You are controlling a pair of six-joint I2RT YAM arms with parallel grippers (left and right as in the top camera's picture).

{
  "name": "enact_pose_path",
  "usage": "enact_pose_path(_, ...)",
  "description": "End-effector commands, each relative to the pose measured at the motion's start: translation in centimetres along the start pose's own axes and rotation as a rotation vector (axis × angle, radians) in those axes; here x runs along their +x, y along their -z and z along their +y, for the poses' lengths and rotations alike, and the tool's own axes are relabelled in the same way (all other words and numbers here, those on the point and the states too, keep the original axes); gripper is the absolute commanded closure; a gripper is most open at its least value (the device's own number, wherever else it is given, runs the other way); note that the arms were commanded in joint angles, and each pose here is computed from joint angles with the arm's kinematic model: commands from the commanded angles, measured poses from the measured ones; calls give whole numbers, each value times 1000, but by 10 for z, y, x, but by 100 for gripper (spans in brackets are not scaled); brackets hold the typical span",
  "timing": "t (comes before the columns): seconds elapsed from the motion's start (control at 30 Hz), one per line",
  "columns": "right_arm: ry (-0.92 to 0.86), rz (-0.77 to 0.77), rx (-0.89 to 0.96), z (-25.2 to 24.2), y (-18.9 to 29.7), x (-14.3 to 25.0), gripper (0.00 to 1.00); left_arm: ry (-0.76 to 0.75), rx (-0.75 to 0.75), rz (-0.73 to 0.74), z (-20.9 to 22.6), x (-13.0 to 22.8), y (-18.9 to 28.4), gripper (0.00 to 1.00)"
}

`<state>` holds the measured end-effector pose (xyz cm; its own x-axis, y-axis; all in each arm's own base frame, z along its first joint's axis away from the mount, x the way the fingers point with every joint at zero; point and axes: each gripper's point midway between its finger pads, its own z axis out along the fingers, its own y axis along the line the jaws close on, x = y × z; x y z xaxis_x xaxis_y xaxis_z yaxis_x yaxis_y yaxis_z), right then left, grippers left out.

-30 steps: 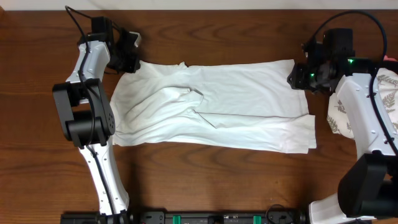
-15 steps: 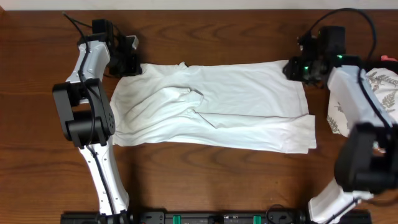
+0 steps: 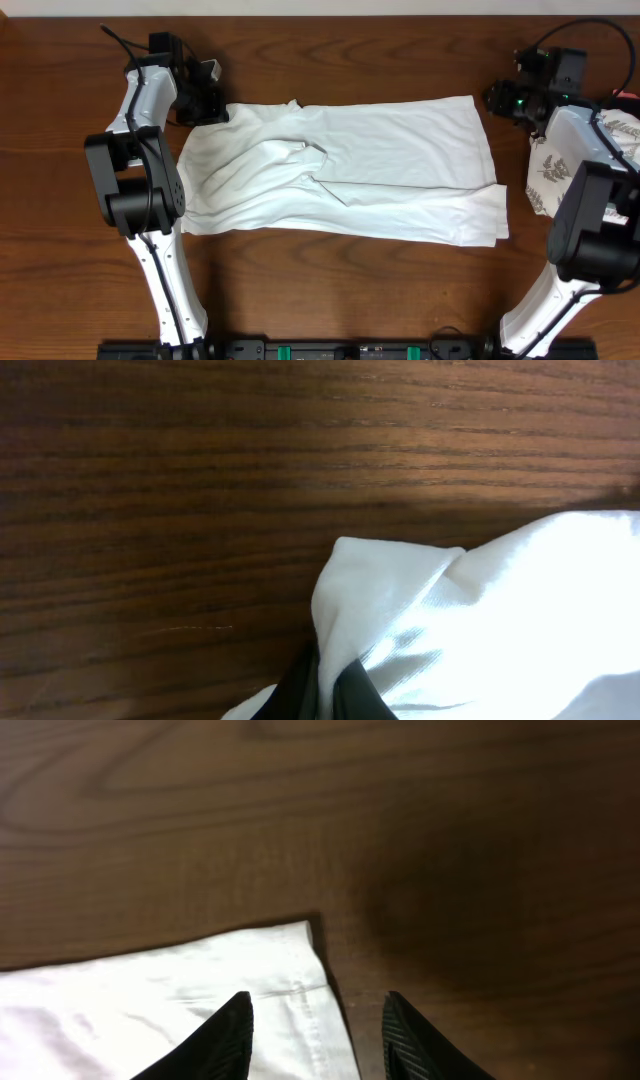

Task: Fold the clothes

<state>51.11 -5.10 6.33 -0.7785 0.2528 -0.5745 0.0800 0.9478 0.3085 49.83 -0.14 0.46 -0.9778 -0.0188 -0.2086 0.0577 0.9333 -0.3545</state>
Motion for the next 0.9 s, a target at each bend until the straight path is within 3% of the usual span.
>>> enact_pose_path(0.0, 10, 50, -19, -6, -23, 18, 60, 21, 17, 27, 2, 7, -9, 94)
enact_pose_path(0.47, 3, 79, -91, -4, -67, 43, 53, 27, 18, 42, 1, 11, -9, 94)
enact_pose_path(0.87, 32, 162, -125, 19, -95, 78, 57, 28, 19, 45, 1, 12, -9, 94)
